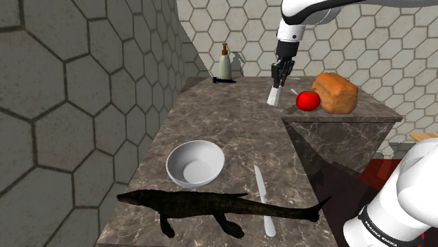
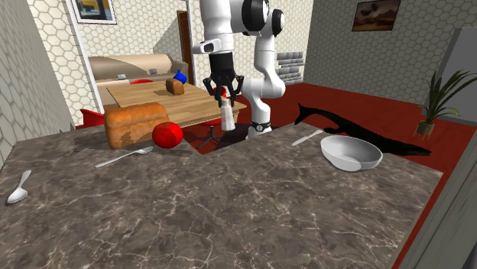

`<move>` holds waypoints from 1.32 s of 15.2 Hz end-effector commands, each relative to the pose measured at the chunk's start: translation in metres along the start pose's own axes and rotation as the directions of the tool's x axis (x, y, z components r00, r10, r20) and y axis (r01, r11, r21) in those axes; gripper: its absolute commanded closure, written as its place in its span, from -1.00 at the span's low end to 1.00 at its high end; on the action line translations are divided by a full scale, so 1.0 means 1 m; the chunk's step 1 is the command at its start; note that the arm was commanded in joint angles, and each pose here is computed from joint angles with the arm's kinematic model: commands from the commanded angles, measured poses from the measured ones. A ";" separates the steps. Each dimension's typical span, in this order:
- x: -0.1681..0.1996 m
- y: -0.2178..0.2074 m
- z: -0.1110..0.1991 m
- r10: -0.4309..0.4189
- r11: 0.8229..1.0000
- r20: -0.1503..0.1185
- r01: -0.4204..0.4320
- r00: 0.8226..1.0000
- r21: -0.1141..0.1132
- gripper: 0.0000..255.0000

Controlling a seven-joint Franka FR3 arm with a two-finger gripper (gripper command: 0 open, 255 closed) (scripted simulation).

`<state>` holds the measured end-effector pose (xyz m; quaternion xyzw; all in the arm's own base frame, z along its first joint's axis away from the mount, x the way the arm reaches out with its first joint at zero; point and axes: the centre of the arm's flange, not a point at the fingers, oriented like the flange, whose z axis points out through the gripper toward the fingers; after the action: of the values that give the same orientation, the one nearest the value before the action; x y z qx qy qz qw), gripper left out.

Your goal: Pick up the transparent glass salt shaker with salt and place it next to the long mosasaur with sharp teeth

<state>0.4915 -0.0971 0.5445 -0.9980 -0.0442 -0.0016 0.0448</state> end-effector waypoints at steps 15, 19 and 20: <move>-0.005 -0.031 -0.071 0.000 1.000 0.000 0.000 1.000 0.000 1.00; -0.018 -0.082 -0.066 0.000 1.000 0.000 0.000 1.000 0.000 1.00; -0.021 -0.095 -0.065 0.000 1.000 0.000 0.000 1.000 0.000 1.00</move>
<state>0.4671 -0.0223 0.6195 -0.9980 -0.0451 -0.0014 0.0449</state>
